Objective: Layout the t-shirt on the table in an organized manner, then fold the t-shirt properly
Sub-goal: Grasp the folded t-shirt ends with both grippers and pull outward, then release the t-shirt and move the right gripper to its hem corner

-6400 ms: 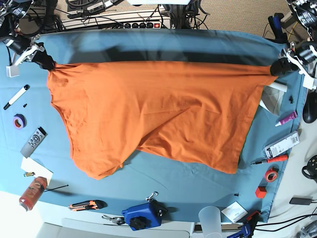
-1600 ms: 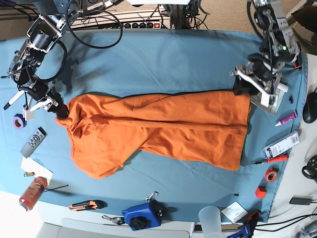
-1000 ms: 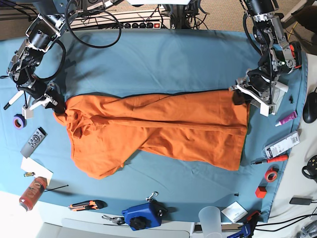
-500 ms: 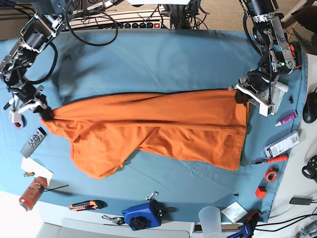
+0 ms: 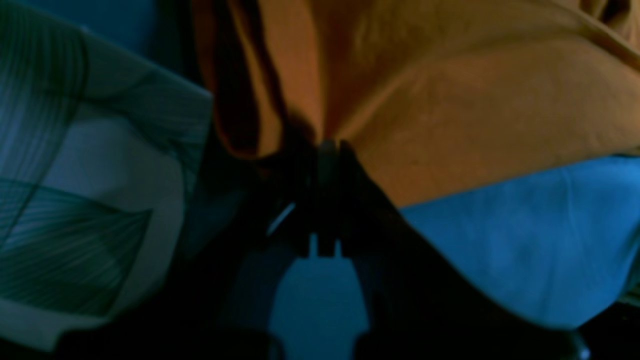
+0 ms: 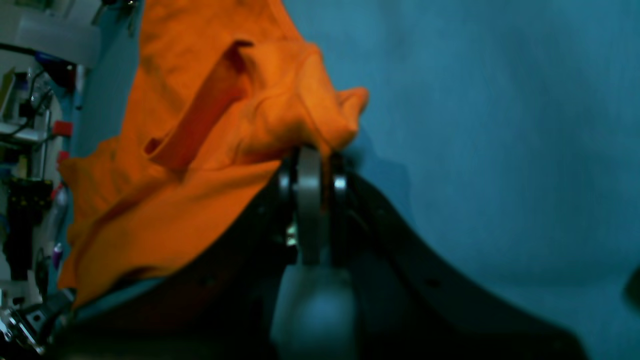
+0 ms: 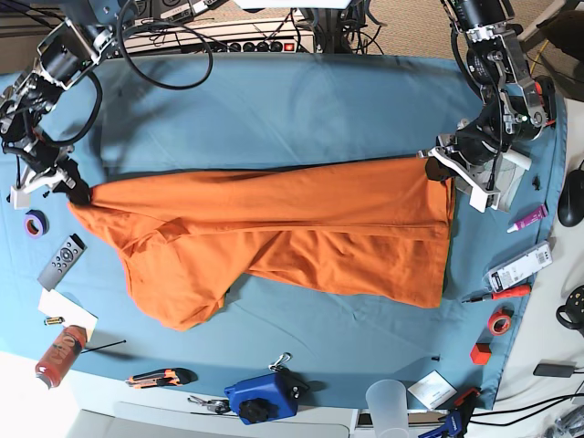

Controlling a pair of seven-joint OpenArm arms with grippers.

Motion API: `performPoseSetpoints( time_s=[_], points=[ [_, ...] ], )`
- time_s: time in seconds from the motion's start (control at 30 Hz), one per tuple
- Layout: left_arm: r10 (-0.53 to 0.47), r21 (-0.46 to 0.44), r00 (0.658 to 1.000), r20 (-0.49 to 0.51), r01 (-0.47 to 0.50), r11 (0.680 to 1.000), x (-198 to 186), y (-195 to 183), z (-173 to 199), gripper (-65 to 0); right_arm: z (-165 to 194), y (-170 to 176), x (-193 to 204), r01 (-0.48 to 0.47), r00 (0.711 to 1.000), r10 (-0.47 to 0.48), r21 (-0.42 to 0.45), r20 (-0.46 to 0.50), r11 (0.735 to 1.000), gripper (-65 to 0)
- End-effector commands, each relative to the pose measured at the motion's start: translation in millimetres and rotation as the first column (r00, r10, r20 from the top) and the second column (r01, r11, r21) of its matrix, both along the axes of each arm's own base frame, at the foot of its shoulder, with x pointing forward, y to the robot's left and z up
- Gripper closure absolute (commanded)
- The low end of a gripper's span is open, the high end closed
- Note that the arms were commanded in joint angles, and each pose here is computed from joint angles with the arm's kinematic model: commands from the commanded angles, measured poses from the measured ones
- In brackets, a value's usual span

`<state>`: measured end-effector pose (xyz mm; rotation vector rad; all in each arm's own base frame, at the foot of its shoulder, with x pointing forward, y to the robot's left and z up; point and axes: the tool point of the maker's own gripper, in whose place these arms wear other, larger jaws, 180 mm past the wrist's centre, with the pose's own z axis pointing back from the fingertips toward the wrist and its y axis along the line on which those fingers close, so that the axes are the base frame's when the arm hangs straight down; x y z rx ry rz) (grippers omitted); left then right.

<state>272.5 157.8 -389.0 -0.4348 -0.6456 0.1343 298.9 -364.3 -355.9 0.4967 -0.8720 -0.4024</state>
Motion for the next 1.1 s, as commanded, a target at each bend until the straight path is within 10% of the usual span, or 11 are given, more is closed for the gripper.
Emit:
performPoseSetpoints(
  time_s=[0.0, 0.53, 1.07],
  points=[
    [-0.006, 0.006, 0.999, 0.047, 0.006, 1.000, 7, 2, 14, 0.0, 17, -12, 3, 0.012, 0.999, -0.011, -0.029, 0.044, 1.000, 0.0],
    [0.039, 0.084, 0.999, -0.001, -0.039, 0.996, -46, 29, 18, 0.0, 30, -28, -61, -0.005, 1.000, 0.000, -0.193, -0.028, 0.981, 0.0],
    [-0.005, 0.038, 0.997, -0.073, 0.008, 0.999, -83, 30, 8, 0.0, -8, -25, -133, -0.043, 0.978, 0.007, -0.166, -0.208, 0.985, 0.0]
  ],
)
